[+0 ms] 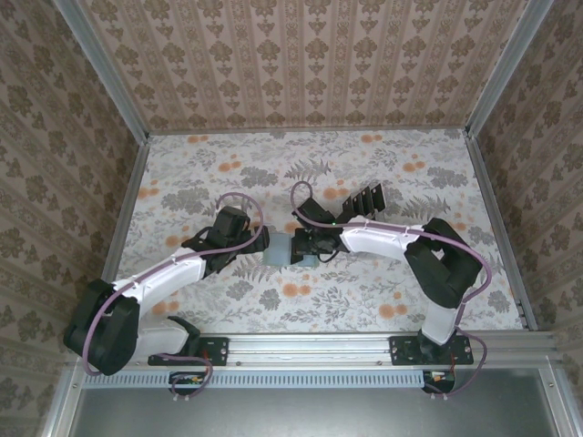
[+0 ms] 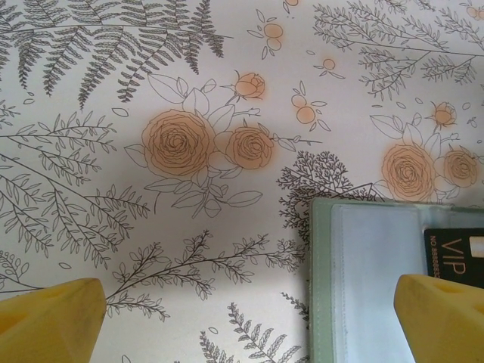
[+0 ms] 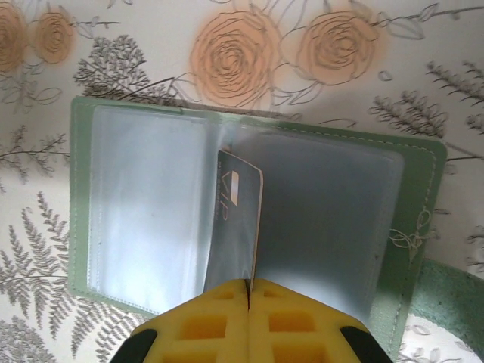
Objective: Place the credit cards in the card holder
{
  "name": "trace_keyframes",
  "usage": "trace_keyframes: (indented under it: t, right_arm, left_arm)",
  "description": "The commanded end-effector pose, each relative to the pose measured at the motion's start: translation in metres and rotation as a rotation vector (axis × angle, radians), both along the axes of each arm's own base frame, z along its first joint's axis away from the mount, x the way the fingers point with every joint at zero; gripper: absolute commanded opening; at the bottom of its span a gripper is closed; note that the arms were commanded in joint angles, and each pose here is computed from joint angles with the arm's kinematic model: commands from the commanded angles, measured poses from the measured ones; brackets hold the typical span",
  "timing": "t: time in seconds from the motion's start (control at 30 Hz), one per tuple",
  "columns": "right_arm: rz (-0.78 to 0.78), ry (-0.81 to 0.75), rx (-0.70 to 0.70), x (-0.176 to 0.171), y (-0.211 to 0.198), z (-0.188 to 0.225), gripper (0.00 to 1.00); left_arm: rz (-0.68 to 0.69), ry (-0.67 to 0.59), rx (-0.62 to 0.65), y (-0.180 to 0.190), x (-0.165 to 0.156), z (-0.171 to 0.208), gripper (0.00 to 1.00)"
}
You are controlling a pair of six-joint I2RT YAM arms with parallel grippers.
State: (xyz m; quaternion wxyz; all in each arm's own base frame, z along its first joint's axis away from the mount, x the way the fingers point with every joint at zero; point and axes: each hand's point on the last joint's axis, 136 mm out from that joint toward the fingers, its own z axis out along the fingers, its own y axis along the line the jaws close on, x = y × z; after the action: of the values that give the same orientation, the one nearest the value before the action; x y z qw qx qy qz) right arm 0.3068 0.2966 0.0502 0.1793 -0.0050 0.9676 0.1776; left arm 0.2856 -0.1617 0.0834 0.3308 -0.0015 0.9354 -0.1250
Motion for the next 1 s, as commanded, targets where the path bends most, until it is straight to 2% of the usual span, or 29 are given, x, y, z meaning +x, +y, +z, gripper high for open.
trace_keyframes:
  t: [0.0, 0.5, 0.97]
  right_arm:
    - [0.039, 0.056, -0.105, -0.013, -0.026, -0.013, 0.0]
    - [0.051, 0.059, -0.074, -0.008, -0.022, -0.014, 0.0]
    - [0.038, 0.068, -0.073, -0.01, -0.028, -0.02, 0.0]
  left_arm:
    - [-0.016, 0.012, -0.018, -0.005, -0.006, 0.0, 1.0]
    - [-0.234, 0.079, 0.078, -0.047, 0.002, -0.023, 1.0]
    - [-0.26, 0.159, 0.225, -0.04, 0.003, -0.059, 1.0]
